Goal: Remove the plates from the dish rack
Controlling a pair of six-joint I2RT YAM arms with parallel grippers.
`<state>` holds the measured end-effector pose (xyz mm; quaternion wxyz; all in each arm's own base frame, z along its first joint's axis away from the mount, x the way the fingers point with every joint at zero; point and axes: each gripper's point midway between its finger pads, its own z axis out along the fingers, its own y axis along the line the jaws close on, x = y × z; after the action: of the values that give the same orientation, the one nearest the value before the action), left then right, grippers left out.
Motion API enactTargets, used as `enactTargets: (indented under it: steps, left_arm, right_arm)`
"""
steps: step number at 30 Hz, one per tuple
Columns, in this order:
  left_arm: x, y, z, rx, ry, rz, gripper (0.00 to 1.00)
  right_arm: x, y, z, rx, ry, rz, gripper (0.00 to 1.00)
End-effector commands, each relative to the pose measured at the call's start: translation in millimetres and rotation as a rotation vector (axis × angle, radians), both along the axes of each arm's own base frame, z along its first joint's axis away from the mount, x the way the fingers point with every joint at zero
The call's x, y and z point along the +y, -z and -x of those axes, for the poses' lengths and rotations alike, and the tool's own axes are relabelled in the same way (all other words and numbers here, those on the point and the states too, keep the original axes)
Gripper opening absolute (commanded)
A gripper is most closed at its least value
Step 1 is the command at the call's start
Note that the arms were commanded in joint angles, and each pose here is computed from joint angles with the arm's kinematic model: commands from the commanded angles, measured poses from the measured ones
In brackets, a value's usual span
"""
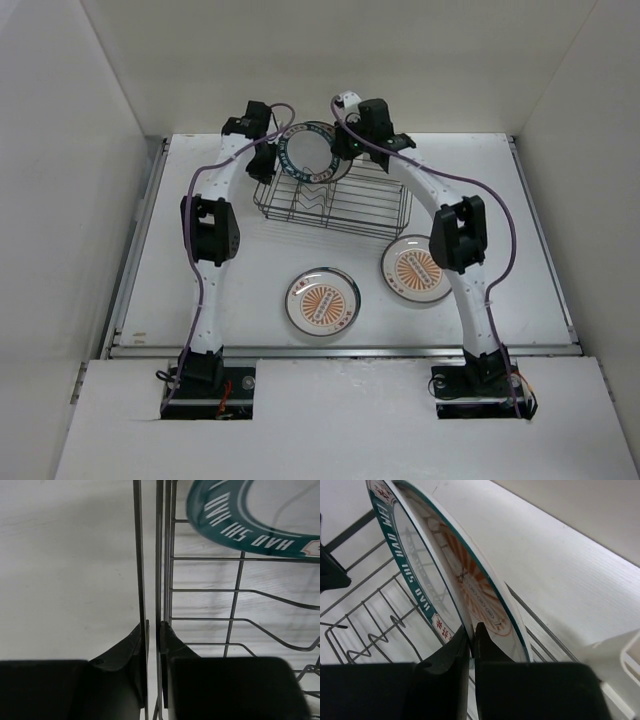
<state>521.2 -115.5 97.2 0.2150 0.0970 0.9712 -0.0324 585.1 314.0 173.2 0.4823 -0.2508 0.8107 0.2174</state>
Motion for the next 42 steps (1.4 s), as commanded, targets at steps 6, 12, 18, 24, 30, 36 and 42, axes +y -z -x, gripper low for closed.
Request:
enactTargets:
  steps: [6, 12, 18, 24, 30, 36, 42]
  left_arm:
    - [-17, -13, 27, 0.069, -0.022, 0.047, 0.00]
    - [-9, -21, 32, 0.067, -0.190, 0.081, 0.00]
    - [9, -45, 16, 0.029, -0.350, 0.246, 0.00]
    - [-7, -58, 12, 0.069, -0.364, 0.467, 0.00]
    - [-23, -33, 27, 0.208, -0.418, 0.586, 0.00]
    - [-20, -19, 19, 0.199, -0.401, 0.554, 0.00]
    - [-15, -24, 13, 0.160, -0.344, 0.514, 0.00]
  right_arm:
    - [-25, -167, 33, -0.218, 0.085, -0.130, 0.00]
    - [-48, -205, 57, -0.251, 0.144, -0.124, 0.00]
    - [-48, -226, 116, -0.173, 0.036, -0.174, 0.00]
    - [-40, -192, 195, 0.042, -0.162, -0.220, 0.00]
    - [-28, -131, 262, 0.313, -0.291, -0.192, 0.00]
    - [-29, -67, 324, 0.585, -0.396, -0.190, 0.00]
    - [-23, 6, 331, 0.771, -0.352, -0.155, 0.00]
